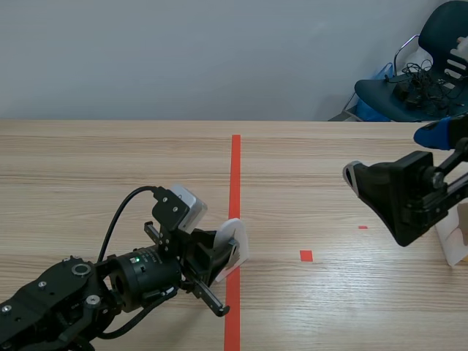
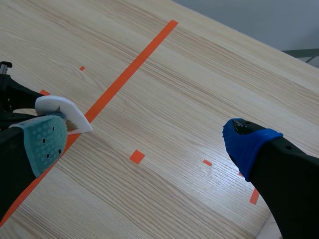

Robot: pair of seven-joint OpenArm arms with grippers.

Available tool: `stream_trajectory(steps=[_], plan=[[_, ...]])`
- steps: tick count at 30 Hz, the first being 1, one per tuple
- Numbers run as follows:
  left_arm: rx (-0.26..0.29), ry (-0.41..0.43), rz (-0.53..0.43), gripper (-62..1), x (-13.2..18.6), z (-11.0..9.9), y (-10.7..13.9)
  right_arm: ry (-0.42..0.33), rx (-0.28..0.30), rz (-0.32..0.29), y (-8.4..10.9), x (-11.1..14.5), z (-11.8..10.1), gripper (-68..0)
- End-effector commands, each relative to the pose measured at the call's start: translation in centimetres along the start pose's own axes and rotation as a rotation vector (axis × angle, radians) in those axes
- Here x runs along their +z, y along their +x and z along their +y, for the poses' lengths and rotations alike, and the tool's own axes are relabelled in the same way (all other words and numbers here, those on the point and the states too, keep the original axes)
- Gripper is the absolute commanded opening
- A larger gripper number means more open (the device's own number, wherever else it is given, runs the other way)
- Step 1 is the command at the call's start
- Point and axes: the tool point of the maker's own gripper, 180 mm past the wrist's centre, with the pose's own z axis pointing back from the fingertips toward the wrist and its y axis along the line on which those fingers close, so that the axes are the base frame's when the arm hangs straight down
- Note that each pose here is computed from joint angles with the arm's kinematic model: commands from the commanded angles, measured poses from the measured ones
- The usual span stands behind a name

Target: Do the leaf sorting experiment

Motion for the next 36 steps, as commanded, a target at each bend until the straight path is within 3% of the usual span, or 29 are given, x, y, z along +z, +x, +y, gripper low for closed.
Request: stream_trajectory(steps=[1, 4, 8, 10, 13, 16, 18, 21, 24, 29, 31, 36], plan=[[0.002, 0.006, -0.059, -53.5, 0.5, 0.3, 2.4, -0.016, 0.012, -0.026, 0.9, 0.0, -0.8, -2.1], [-0.011, 0.042, -0.117, -53.5, 2.0, 1.6, 5.3, -0.016, 0.012, -0.031, 1.0, 0.0, -0.8, -2.0], [-0.074, 0.169, -0.186, -53.5, 5.6, 5.5, 9.1, -0.016, 0.012, -0.034, 1.0, 0.0, -0.8, -2.1], [-0.088, 0.274, -0.199, -53.5, 7.8, 8.4, 10.1, -0.016, 0.012, -0.034, 1.0, 0.0, -0.8, -2.1], [-0.057, 0.484, -0.223, -53.5, 11.7, 13.7, 10.5, -0.016, 0.012, -0.034, 1.0, 0.0, -0.8, -2.1], [-0.023, 0.673, -0.207, -53.5, 15.3, 18.2, 9.4, -0.016, 0.012, -0.034, 1.0, 0.0, -0.8, -2.0], [0.005, 0.736, -0.184, -53.5, 17.0, 20.0, 8.2, -0.016, 0.012, -0.034, 1.0, 0.0, -0.8, -2.1], [0.022, 0.777, -0.125, -53.5, 18.3, 21.3, 5.6, -0.016, 0.012, -0.034, 1.0, 0.0, -0.8, -2.1], [0.039, 0.817, -0.125, -53.5, 19.3, 22.2, 3.8, -0.016, 0.012, -0.034, 1.0, 0.0, -0.8, -2.1], [0.122, 0.872, -0.117, -53.5, 20.2, 23.9, 1.3, -0.016, 0.012, -0.034, 1.0, 0.0, -0.8, -2.1], [0.150, 0.890, -0.109, -53.5, 20.4, 24.5, 0.5, -0.016, 0.012, -0.034, 1.0, 0.0, -0.8, -2.1], [0.162, 0.910, -0.103, -53.4, 20.6, 25.3, 0.0, -0.016, 0.012, -0.034, 1.0, 0.0, -0.8, -2.1]])
